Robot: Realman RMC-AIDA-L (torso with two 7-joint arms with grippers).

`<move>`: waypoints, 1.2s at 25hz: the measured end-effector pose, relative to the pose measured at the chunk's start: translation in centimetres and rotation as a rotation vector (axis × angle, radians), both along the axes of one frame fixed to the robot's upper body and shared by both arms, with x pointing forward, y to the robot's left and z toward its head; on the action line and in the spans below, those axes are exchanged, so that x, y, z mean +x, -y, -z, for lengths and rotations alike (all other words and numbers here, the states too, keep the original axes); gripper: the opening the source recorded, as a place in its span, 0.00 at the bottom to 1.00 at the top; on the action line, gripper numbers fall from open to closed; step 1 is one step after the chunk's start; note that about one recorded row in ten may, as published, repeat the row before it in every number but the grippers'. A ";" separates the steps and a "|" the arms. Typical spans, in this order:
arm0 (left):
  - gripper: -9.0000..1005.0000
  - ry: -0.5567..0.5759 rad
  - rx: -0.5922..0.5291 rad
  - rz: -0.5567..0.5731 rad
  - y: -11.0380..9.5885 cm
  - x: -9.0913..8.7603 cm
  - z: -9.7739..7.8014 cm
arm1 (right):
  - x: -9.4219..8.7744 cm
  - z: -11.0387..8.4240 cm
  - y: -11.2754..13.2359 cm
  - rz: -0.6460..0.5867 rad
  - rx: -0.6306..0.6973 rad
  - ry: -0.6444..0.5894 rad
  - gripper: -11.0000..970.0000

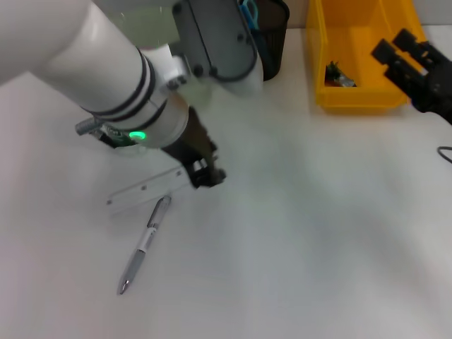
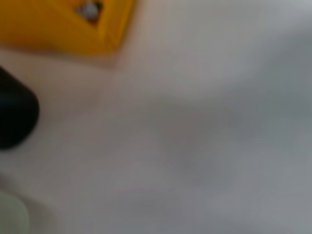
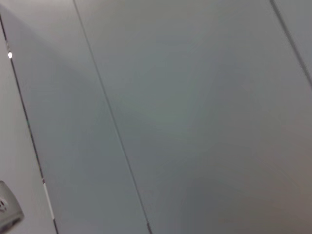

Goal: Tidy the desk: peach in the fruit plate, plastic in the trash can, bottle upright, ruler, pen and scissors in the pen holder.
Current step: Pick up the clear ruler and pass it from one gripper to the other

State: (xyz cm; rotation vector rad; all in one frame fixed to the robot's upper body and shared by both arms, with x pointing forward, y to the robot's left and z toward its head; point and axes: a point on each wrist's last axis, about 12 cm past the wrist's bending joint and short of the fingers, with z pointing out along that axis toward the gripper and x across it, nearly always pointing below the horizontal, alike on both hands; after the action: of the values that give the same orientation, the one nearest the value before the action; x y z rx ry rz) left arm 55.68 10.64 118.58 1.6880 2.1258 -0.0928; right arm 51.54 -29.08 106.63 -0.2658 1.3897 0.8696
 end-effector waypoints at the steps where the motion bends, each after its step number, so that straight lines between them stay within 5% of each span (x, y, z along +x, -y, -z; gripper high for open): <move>1: 0.39 0.007 -0.033 -0.004 -0.1 0.1 -0.3 | -0.2 0.0 0.3 0.008 0.002 0.002 0.76; 8: 0.39 0.067 -0.320 -0.006 -0.9 0.9 -1.8 | -1.5 0.4 1.6 0.016 -0.011 -0.013 0.76; 9: 0.39 0.077 -0.453 -0.009 -1.5 1.2 -2.4 | -2.0 0.4 1.8 -0.014 -0.011 -0.019 0.77; 11: 0.39 0.077 -0.453 -0.009 -1.5 1.2 -2.4 | -2.2 0.3 1.8 -0.043 -0.014 -0.022 0.77; 12: 0.39 0.078 -0.615 -0.021 -2.7 1.6 -2.9 | -2.5 0.3 1.8 -0.074 -0.018 -0.024 0.77; 15: 0.39 0.066 -0.762 -0.023 -4.3 1.9 -2.8 | -3.1 0.1 1.8 -0.139 -0.033 -0.019 0.77; 24: 0.39 0.036 -1.154 0.020 -9.2 0.9 0.6 | -5.0 -1.3 2.4 -0.356 -0.057 -0.009 0.78; 30: 0.39 -0.007 -1.240 0.123 -9.8 -0.5 2.2 | -5.1 -2.5 3.3 -0.433 -0.059 -0.033 0.79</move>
State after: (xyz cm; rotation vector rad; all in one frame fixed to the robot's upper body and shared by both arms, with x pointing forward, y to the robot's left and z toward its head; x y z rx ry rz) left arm 55.17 20.49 116.37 0.9944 1.3609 -1.1636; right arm 46.41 -32.36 109.15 -0.6155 1.4135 1.1913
